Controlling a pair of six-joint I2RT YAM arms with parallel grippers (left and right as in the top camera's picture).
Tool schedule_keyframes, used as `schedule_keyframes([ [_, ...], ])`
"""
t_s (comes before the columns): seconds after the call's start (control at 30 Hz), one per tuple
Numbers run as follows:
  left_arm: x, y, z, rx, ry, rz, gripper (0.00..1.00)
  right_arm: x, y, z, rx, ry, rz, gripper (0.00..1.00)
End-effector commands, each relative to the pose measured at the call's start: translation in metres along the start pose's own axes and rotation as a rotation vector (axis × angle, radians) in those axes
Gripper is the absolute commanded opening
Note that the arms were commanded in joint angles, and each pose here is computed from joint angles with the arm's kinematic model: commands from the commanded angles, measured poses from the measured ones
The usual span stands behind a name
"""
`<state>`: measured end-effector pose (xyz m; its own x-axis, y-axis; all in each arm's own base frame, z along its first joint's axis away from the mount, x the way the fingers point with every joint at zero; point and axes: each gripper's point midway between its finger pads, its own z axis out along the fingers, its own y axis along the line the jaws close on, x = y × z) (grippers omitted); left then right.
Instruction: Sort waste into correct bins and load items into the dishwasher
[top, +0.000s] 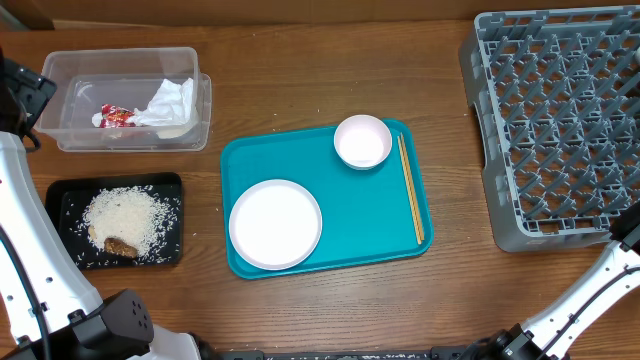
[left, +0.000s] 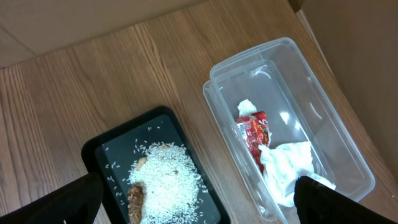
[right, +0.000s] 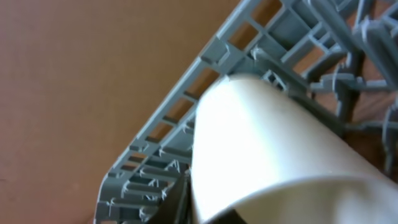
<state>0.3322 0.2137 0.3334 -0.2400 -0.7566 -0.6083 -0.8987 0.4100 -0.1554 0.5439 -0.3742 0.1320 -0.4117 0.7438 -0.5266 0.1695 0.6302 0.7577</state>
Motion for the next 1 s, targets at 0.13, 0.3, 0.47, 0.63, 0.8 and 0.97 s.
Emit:
schedule_keyframes([
  [0.13,-0.002,0.001,0.0,-0.007,-0.007,-0.018,1.0,0.016,-0.105,-0.027,0.323,-0.018,0.095,0.11],
  [0.3,-0.002,0.001,0.0,-0.007,-0.007,-0.018,1.0,0.009,-0.111,-0.047,0.339,-0.034,0.12,0.12],
  [0.47,-0.002,0.001,0.0,-0.007,-0.007,-0.018,1.0,-0.006,-0.107,-0.076,0.356,-0.066,0.133,0.14],
  [0.63,-0.002,0.001,0.0,-0.007,-0.007,-0.018,1.0,-0.017,-0.099,-0.104,0.372,-0.09,0.15,0.16],
  [0.8,-0.002,0.001,0.0,-0.007,-0.007,-0.018,1.0,-0.031,-0.078,-0.124,0.376,-0.115,0.138,0.2],
  [0.97,-0.002,0.001,0.0,-0.007,-0.007,-0.018,1.0,-0.04,-0.053,-0.136,0.371,-0.13,0.118,0.26],
])
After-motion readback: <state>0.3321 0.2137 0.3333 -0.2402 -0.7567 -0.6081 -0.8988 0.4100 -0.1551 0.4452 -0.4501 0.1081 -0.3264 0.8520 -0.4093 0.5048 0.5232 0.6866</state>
